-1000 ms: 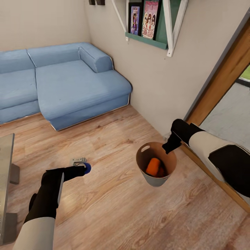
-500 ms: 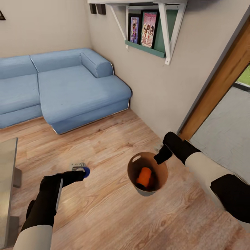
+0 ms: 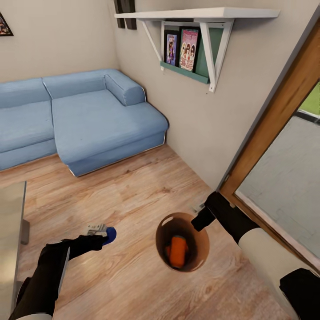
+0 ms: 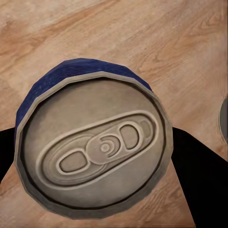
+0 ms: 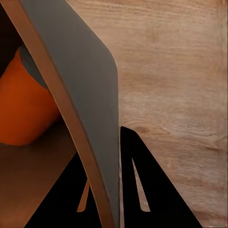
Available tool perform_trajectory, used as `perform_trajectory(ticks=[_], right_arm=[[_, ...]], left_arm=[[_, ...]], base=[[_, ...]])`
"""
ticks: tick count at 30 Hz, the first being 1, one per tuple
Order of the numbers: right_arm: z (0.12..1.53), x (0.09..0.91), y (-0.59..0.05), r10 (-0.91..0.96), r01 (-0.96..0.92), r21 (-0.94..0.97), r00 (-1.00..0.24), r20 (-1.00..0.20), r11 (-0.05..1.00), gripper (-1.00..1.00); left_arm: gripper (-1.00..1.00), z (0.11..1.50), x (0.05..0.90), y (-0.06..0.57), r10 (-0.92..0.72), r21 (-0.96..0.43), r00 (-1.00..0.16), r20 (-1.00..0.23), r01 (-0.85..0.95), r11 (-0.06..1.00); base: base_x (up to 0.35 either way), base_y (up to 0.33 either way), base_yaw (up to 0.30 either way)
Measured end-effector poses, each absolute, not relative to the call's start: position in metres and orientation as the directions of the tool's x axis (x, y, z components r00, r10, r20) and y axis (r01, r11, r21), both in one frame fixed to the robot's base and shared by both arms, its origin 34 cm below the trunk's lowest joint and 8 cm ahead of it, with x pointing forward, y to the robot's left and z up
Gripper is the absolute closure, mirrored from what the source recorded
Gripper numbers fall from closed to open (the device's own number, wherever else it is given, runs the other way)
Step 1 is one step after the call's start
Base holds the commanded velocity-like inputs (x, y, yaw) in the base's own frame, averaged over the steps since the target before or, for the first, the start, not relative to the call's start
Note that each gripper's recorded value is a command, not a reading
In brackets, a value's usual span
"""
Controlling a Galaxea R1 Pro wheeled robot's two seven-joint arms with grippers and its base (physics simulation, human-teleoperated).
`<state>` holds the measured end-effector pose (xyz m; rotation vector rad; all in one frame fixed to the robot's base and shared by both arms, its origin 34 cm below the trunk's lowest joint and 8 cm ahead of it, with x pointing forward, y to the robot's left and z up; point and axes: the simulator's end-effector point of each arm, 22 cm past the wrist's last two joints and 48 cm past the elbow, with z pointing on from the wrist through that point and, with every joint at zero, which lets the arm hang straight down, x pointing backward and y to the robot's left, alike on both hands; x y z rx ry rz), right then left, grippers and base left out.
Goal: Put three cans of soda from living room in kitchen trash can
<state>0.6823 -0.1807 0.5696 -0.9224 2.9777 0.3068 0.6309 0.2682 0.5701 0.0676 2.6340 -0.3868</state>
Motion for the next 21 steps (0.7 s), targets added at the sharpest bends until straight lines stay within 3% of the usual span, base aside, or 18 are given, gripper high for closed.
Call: perform_trajectory(ticks=[9,21], right_arm=[[0.585,0.686,-0.187,-0.518,-0.522,0.183,-0.852,-0.075,0.833,1.00],[0.597,0.684,-0.182,-0.488,-0.492,0.251,-0.869,-0.084,0.833,1.00]], left_arm=[[1.00,0.641,0.622,0.252,0.053,-0.343,-0.827,-0.559,0.289,0.894],[1.00,0.692,0.597,0.224,0.104,-0.499,-0.815,-0.571,0.444,0.744]], base=[[0.000,0.000,0.000],[0.000,0.000,0.000]])
